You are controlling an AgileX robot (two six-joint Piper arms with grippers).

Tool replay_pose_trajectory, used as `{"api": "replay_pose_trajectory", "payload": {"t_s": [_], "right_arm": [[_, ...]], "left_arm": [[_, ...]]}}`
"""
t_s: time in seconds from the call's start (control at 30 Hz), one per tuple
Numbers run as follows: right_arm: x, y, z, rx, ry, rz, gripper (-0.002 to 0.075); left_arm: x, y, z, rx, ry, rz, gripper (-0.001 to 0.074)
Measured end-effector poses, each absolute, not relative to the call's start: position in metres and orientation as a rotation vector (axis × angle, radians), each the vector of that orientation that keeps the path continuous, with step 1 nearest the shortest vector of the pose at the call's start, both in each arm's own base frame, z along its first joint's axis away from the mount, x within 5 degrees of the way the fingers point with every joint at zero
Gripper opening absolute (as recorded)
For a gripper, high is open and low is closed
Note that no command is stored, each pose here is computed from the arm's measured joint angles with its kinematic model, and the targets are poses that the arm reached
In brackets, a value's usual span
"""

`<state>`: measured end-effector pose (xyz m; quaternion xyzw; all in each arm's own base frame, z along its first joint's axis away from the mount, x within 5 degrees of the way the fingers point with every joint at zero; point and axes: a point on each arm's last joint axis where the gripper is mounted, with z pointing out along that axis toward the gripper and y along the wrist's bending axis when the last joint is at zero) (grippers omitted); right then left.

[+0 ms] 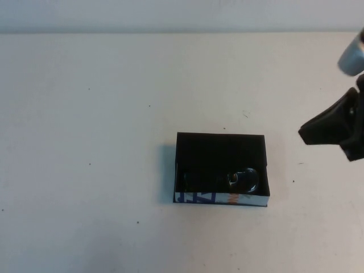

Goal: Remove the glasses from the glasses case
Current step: Pick up the glasses from the glasses case

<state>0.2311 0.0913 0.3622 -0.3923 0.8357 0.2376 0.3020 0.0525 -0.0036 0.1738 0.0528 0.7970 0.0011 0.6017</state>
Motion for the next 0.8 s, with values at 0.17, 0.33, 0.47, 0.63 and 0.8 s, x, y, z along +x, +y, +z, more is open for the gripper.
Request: {"api": "replay_pose_trajectory", "payload": {"t_s": [0.17, 0.33, 0.47, 0.63, 0.8], "right_arm": [[0.251, 0.112, 0.339, -1.298, 2.251, 0.504, -0.0018], [0.271, 0.138, 0.322, -1.435, 2.241, 0.442, -0.0017], [0.287, 0.158, 0.31, -1.521, 2.209, 0.364, -0.0005], [0.301, 0.183, 0.287, -1.634, 2.204, 0.314, 0.0128], [0.311, 0.204, 0.261, -1.735, 2.179, 0.233, 0.0346]], "left_arm": [[0.053, -0.004, 0.174, 0.122, 1.846, 0.003, -0.0004], [0.053, -0.004, 0.174, 0.122, 1.846, 0.003, -0.0004], [0.053, -0.004, 0.174, 0.122, 1.846, 0.003, -0.0004], [0.053, -0.004, 0.174, 0.122, 1.846, 0.003, -0.0004], [0.053, -0.004, 0.174, 0.122, 1.846, 0.003, -0.0004]]}}
